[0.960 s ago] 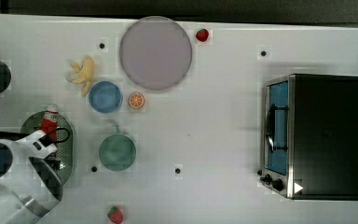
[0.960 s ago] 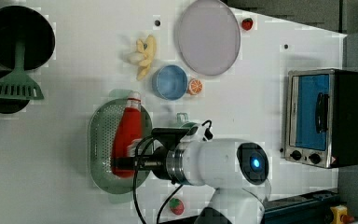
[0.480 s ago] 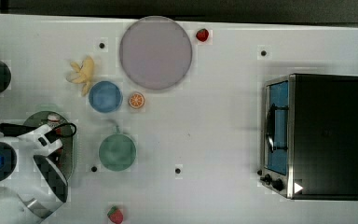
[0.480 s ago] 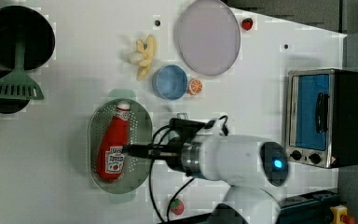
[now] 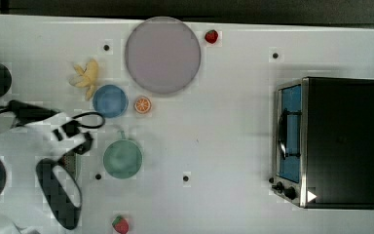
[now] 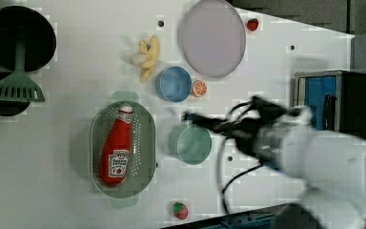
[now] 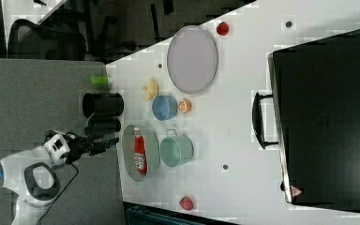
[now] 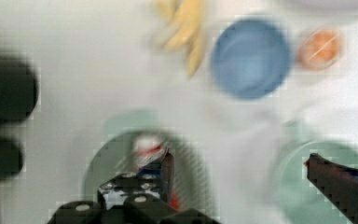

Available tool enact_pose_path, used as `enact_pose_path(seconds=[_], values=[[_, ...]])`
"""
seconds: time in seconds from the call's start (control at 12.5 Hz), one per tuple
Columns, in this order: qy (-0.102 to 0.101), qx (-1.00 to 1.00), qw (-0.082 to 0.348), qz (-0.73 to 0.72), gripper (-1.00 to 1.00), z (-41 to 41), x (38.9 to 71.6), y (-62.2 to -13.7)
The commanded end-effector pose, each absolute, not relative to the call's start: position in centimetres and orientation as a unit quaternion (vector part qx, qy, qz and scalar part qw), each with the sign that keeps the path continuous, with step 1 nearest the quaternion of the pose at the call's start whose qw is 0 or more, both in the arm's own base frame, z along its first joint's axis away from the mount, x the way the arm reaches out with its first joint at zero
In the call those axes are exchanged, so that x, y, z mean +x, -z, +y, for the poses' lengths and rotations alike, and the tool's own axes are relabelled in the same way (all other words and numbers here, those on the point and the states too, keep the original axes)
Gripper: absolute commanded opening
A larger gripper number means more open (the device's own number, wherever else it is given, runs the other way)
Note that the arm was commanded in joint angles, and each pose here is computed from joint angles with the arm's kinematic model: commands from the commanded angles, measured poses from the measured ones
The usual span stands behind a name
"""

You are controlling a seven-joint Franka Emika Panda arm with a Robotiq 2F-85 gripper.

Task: Pick Ketchup from the table and place it in strainer.

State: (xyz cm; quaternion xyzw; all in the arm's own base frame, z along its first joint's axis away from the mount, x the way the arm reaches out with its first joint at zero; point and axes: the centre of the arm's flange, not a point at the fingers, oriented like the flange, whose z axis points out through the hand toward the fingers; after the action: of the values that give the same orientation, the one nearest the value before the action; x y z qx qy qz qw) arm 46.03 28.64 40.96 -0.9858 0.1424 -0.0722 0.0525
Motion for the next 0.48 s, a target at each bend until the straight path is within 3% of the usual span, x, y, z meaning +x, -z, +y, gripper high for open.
enact_pose_path(seconds=[0.08, 0.48], values=[[0.076, -0.958, 0.019, 0.277, 1.00, 16.5, 50.3, -45.5], [0.057, -0.932, -0.015, 0.358, 1.00, 4.8, 48.6, -55.3]])
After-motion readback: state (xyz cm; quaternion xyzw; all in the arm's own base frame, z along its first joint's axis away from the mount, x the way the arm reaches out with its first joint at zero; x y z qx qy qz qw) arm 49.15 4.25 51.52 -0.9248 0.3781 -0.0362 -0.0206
